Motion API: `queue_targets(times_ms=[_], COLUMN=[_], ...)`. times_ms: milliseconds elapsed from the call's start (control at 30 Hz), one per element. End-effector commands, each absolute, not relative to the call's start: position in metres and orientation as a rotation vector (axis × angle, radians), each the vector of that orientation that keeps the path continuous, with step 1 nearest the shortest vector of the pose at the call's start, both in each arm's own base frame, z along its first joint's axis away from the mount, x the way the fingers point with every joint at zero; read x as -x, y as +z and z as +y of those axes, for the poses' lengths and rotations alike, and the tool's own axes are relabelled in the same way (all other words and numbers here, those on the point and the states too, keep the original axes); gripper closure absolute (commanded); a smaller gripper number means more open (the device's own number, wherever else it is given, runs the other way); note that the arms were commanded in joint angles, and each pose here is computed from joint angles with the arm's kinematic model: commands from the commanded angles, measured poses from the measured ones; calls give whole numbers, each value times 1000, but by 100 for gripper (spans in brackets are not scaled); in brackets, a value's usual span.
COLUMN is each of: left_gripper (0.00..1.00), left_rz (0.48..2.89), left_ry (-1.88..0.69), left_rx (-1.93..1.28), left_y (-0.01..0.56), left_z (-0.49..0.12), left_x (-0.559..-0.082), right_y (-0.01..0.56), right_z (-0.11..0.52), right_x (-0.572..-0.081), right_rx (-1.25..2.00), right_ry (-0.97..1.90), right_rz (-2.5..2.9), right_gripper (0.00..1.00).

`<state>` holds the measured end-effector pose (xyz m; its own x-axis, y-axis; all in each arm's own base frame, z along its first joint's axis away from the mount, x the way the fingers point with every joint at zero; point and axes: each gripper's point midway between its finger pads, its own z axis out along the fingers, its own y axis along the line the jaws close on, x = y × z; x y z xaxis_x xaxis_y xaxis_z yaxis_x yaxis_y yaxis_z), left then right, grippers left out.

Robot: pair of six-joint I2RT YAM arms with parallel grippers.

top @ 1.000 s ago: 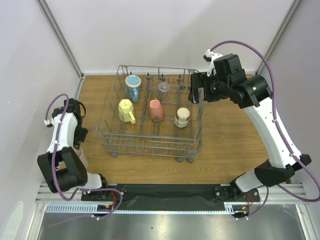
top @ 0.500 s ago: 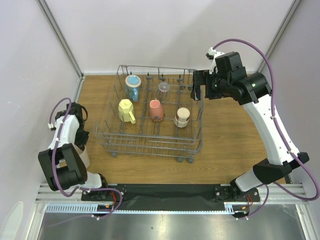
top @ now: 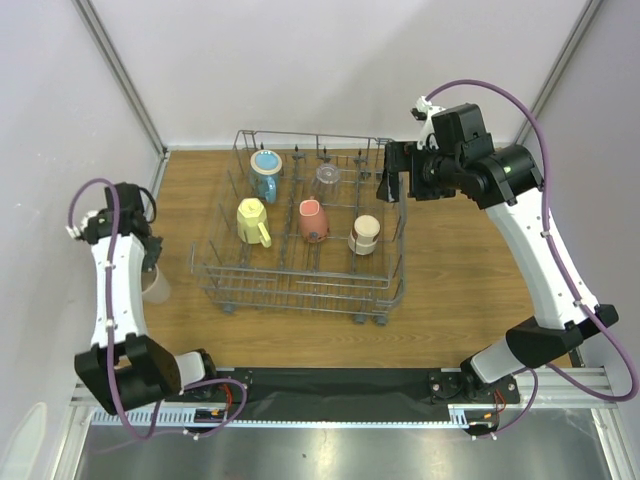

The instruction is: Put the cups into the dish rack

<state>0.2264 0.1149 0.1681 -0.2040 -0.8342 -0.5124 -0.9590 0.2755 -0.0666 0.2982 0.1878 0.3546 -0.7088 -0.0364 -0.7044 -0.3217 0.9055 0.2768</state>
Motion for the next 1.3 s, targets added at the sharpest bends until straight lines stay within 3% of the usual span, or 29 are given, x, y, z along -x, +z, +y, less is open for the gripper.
queue_targets(times_ms=[0,300,533,1000,1267], left_gripper=[100,100,100,100,100], left_rz=[2039,1897,1643,1546,1463], left_ry=[257,-330,-859,-1559,-1798], left_rx=[1571,1296,710,74,-53], left_y=[212,315,449,498,525], left_z=[107,36,-53,-211,-259], left_x=[-232,-284,-308,-279,-265], right_y=[357,347,360,406,446], right_z=[194,207,217,261,265], right_x=[-287,-270,-266,-254,-253], right_rx=[263,288,291,420,421], right_ry=[570,698,800,1232,1428], right_rz=[2326,2361,2298,2033,1845], right_gripper=[0,0,0,0,0])
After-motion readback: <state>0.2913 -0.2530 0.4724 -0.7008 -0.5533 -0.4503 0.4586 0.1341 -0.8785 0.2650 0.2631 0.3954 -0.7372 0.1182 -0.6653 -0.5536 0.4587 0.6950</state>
